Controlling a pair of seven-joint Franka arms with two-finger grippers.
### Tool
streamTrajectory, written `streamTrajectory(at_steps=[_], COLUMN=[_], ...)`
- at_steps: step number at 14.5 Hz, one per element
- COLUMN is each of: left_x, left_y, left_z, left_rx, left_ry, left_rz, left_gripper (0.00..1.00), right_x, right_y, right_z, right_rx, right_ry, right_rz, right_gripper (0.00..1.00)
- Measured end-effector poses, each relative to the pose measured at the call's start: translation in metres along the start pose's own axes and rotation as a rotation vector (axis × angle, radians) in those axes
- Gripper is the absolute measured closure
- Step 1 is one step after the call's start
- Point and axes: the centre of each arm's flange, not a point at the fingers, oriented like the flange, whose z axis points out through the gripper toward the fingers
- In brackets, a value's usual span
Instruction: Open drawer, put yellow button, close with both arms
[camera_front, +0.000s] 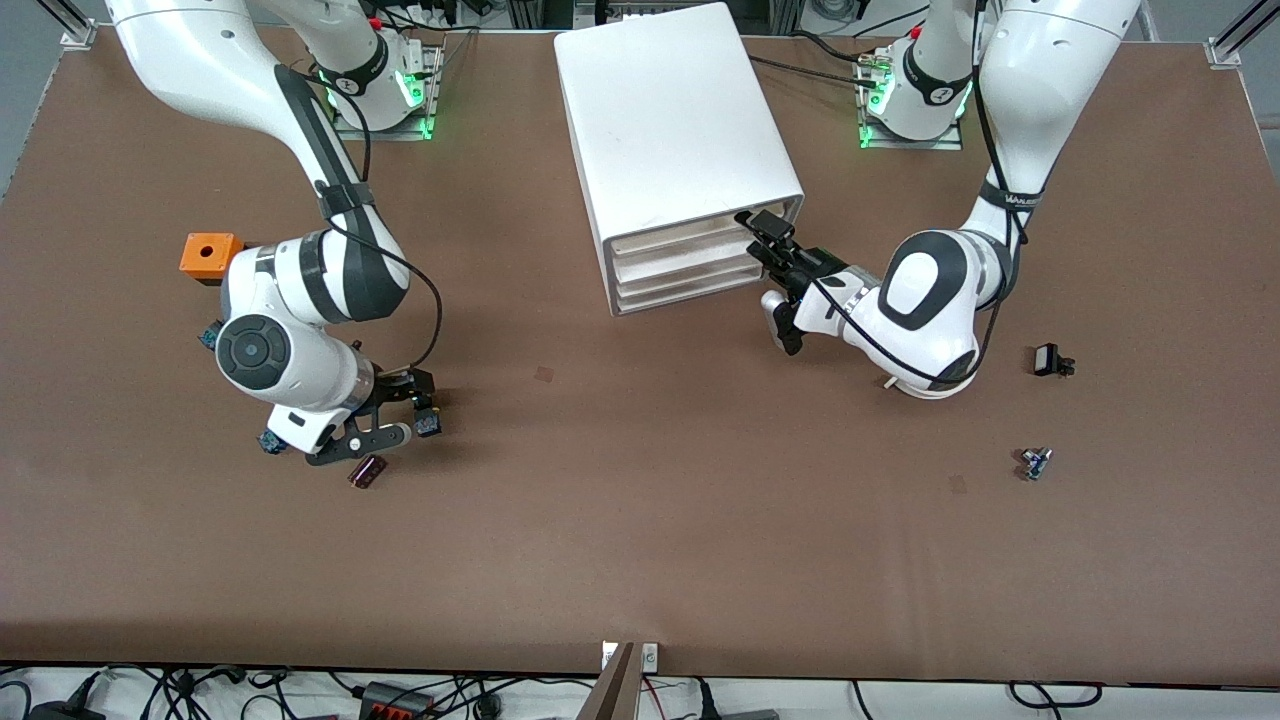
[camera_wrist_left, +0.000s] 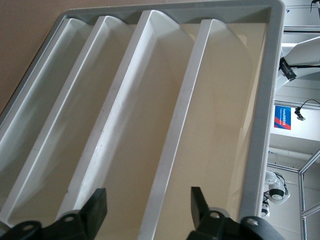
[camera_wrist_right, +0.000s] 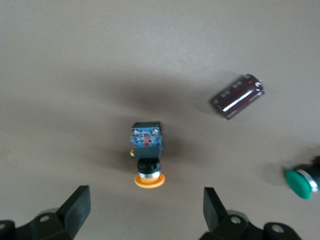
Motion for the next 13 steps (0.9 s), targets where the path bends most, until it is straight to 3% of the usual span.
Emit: streamTrajectory(at_steps=[2,5,6,7,9,13], left_x=[0.001,0.001,0.000,-0.001,-0.001,-0.001], left_y=[0.004,0.003,0.001,-0.001,0.000,0.000], left_z=[0.003,0.007,0.008,0.009,0.010,0.010], left_rx=[0.000,-0.003,-0.005,-0.006,-0.010,-0.010], left_ry=[-0.004,-0.010,-0.011,-0.011,-0.009,-0.008], left_rz=[0.022,0.129,0.154,0.166,0.189,0.228], left_gripper=[0.31,0.64,0.70,0.70,0.83,0.86], right_x=[0.003,0.005,0.006,0.006,0.007,0.007], right_y=[0.000,0.001,0.001,0.001,0.001,0.000], right_z=[0.014,0.031,0.035,0.040,0.052,0.076], right_rx=[0.006,0.007,0.007,0.007,0.006,0.006], right_ry=[0.001,-0.004,-0.008,-0.009,-0.015,-0.036], right_rz=[0.005,0.007,0.008,0.008,0.009,0.008], right_gripper=[0.00,0.00,0.00,0.00,0.00,0.00])
